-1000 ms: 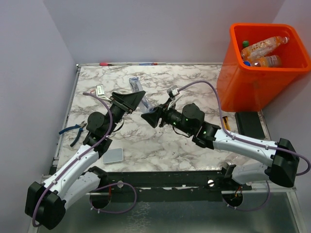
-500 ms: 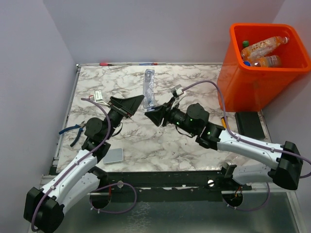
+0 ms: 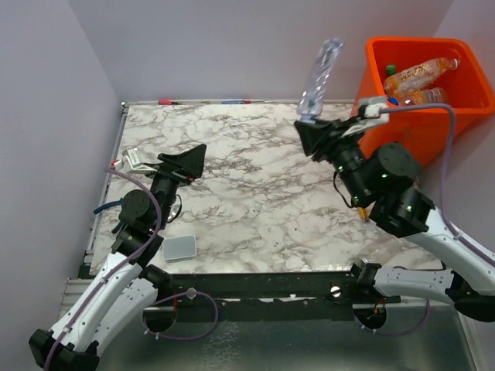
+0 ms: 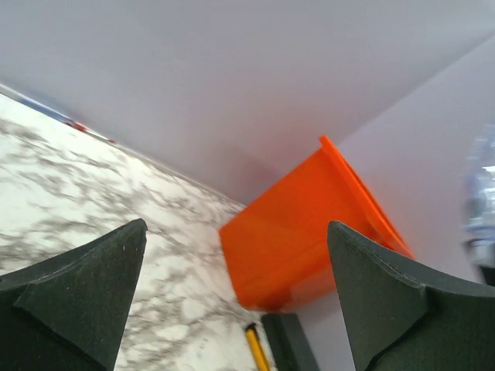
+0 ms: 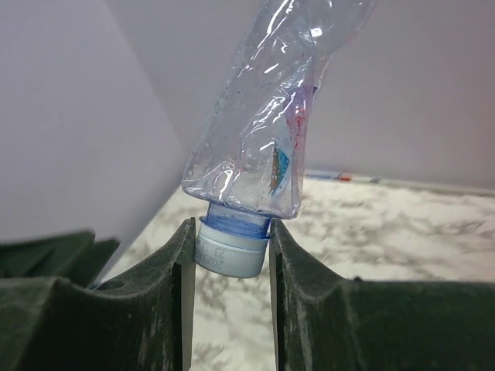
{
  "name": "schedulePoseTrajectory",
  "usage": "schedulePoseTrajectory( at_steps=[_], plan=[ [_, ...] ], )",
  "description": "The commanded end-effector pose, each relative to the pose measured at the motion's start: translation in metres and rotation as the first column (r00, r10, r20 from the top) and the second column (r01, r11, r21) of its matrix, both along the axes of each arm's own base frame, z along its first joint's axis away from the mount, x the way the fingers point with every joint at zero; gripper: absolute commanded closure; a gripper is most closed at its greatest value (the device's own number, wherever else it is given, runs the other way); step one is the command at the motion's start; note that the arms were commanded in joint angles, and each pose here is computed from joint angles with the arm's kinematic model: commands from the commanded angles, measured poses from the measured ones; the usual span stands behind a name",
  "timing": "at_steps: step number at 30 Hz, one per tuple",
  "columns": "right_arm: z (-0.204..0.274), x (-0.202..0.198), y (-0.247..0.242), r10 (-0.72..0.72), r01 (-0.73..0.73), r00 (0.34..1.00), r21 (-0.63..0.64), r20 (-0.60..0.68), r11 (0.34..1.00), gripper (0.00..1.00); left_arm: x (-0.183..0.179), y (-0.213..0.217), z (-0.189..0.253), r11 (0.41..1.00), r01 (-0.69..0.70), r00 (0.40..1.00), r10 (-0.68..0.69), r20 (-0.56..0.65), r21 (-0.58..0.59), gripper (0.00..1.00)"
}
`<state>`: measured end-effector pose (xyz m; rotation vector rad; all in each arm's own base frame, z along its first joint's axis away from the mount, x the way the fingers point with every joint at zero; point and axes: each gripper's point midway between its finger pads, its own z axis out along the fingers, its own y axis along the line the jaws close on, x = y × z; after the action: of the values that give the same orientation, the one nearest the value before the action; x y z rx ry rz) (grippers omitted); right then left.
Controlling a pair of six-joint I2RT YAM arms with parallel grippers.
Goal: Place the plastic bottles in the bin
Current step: Place the plastic bottle in the trash bin.
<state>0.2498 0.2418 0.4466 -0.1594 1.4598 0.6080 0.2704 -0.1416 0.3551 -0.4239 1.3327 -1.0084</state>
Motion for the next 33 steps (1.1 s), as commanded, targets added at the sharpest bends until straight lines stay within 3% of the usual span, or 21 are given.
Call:
schedulePoseTrajectory(
  at_steps=[1,5,8,12,18,19,21,24,29,33],
  plan=[
    [0.052,0.024,-0.082,-0.356,0.363,0.93,-0.095,0.087,0.927,1.0,0.012,0.038,-0.037,0.938,-0.215,0.972,0.234,-0.039,0.272,0.01],
    [0.091,0.061,-0.142,-0.555,0.563,0.824,-0.048,0.118,0.825,1.0,0.019,0.054,-0.065,0.854,-0.262,0.946,0.32,-0.057,0.449,0.01],
    [0.09,0.108,-0.196,-0.644,0.643,0.765,0.032,0.016,0.765,1.0,0.021,0.059,-0.09,0.811,-0.258,0.93,0.356,-0.093,0.525,0.01],
    [0.082,0.157,-0.246,-0.692,0.696,0.718,0.105,-0.078,0.711,1.0,0.022,0.054,-0.106,0.806,-0.21,0.934,0.332,-0.129,0.553,0.01],
    [0.057,0.209,-0.29,-0.755,0.773,0.632,0.081,-0.171,0.629,1.0,0.022,0.062,-0.111,0.777,-0.218,0.917,0.371,-0.15,0.59,0.01],
    [0.057,0.215,-0.293,-0.756,0.774,0.632,0.082,-0.17,0.628,0.88,0.021,0.064,-0.112,0.774,-0.223,0.913,0.379,-0.151,0.593,0.01],
    [0.065,0.22,-0.292,-0.747,0.761,0.648,0.087,-0.147,0.643,0.4,0.02,0.066,-0.111,0.771,-0.233,0.909,0.39,-0.15,0.593,0.01],
    [0.082,0.216,-0.287,-0.729,0.74,0.673,0.134,-0.126,0.66,0.02,0.022,0.067,-0.113,0.772,-0.238,0.903,0.399,-0.157,0.589,0.01],
    [0.107,0.192,-0.264,-0.668,0.67,0.739,0.19,-0.088,0.717,0.0,0.029,0.064,-0.119,0.774,-0.228,0.891,0.411,-0.194,0.591,0.01],
    [0.117,0.158,-0.206,-0.53,0.521,0.848,0.203,-0.007,0.829,0.0,0.033,0.064,-0.125,0.777,-0.232,0.873,0.431,-0.227,0.585,0.01]
  ],
)
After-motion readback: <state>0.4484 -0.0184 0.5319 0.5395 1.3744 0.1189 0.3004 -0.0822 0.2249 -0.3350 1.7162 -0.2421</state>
